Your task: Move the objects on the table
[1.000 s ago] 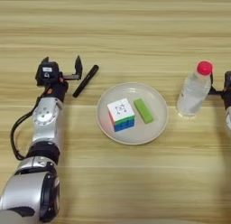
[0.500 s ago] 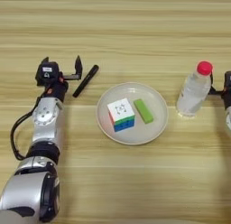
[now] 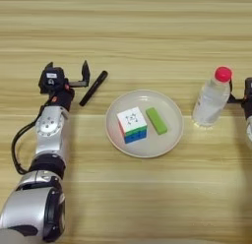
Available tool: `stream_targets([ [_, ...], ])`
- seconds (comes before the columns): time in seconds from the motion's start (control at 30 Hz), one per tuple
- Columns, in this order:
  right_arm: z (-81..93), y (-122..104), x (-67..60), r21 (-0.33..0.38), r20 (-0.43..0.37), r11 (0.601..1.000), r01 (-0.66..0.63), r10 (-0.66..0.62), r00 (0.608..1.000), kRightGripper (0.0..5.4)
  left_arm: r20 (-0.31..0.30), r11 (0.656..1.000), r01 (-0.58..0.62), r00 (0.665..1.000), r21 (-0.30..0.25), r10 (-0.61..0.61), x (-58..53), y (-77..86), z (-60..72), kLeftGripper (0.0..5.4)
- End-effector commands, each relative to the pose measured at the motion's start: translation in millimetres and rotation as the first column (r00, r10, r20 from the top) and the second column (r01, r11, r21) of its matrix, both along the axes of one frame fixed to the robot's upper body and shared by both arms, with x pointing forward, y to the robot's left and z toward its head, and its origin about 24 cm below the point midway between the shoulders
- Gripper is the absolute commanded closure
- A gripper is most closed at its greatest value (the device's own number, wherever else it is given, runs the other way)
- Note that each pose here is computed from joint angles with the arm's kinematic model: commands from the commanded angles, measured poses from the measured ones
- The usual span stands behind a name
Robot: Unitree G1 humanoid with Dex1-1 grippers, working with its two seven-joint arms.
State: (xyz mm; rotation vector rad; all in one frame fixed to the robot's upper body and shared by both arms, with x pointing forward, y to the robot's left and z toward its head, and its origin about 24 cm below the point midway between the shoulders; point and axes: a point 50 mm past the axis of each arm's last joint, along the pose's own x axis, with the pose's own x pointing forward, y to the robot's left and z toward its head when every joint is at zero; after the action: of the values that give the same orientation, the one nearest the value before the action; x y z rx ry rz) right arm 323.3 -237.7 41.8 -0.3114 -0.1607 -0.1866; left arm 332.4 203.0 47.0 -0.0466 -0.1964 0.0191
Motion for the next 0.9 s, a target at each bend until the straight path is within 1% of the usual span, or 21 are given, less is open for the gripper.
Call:
stream_targets([
  [0.03, 6.5, -2, 2.4, 0.0, 0.027, 1.0, -0.012, 0.012, 1.0, 0.03, 0.016, 1.0, 0.006, 1.0, 0.006, -0.007, 2.1, -3.3, 4.2, 0.0],
  [0.23, 8.3, -1, 1.7, 0.024, 0.043, 0.999, -0.042, 0.041, 0.998, 0.03, 0.015, 1.0, 0.006, 1.0, 0.004, -0.006, 1.9, -4.1, 3.9, 0.0],
  [0.33, 11.6, -2, 1.1, 0.043, 0.07, 0.998, -0.053, 0.05, 0.996, 0.03, 0.015, 1.0, 0.005, 1.0, 0.003, -0.005, 2.1, -4.6, 3.9, 0.0],
  [0.7, 37.8, -8, -1.9, 0.078, 0.235, 0.997, -0.014, -0.005, 0.972, 0.03, 0.013, 1.0, 0.003, 1.0, 0.003, -0.003, 2.0, -4.4, 3.6, 0.0],
  [0.9, 53.2, -14, -7.5, 0.078, 0.327, 0.996, 0.03, -0.054, 0.943, 0.03, 0.014, 1.0, 0.003, 1.0, 0.003, -0.003, 1.7, -4.2, 3.6, 0.0],
])
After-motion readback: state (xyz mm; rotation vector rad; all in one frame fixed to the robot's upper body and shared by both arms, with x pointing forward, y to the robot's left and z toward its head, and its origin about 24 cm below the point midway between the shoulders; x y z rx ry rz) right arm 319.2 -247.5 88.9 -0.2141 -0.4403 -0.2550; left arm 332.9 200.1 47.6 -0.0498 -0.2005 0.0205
